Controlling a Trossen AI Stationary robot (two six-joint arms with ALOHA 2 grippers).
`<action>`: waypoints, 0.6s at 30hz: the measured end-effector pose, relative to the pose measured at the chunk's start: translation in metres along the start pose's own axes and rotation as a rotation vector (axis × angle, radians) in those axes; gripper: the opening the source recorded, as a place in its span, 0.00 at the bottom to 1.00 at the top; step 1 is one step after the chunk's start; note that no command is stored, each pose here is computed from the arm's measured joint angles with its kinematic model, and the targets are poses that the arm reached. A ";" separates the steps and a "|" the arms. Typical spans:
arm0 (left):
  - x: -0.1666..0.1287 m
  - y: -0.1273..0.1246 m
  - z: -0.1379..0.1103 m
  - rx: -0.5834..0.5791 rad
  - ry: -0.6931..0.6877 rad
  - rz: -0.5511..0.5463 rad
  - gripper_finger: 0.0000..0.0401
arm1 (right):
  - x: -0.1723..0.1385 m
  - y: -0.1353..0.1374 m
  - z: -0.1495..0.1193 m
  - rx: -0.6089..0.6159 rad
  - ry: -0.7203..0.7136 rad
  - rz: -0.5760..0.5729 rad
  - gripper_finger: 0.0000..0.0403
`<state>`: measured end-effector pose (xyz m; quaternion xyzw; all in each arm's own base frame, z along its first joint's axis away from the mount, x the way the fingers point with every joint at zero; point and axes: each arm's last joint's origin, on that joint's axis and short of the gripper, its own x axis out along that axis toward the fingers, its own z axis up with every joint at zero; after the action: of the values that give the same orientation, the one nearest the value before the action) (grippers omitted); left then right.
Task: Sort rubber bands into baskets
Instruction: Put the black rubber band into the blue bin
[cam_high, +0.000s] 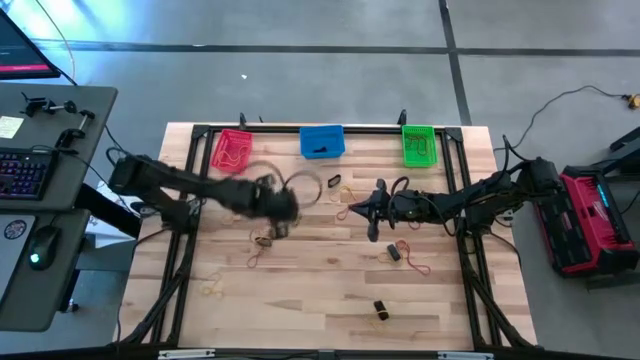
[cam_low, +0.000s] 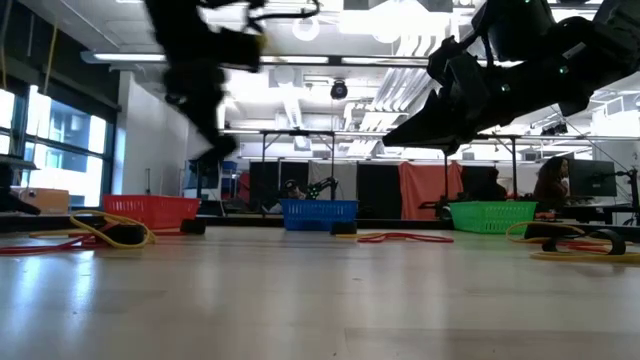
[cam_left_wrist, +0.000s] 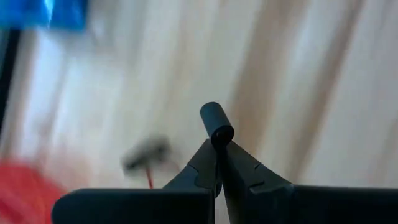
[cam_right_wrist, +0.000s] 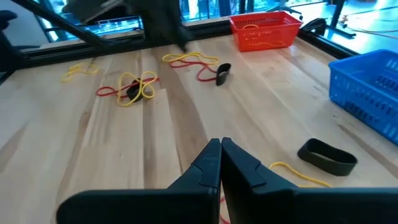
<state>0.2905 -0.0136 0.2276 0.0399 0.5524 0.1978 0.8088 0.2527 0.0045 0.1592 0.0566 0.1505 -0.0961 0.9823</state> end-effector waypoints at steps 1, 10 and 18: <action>0.004 0.008 0.006 0.004 -0.034 -0.003 0.00 | 0.000 0.000 0.000 0.000 -0.001 -0.007 0.00; 0.029 0.099 0.045 -0.059 -0.313 0.021 0.00 | 0.000 -0.001 0.000 -0.001 0.001 -0.020 0.00; 0.064 0.165 0.049 -0.160 -0.446 -0.092 0.00 | 0.000 -0.001 0.000 -0.009 0.002 -0.025 0.00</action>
<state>0.3088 0.1690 0.2375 -0.0071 0.3440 0.1903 0.9194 0.2524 0.0039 0.1587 0.0505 0.1528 -0.1075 0.9811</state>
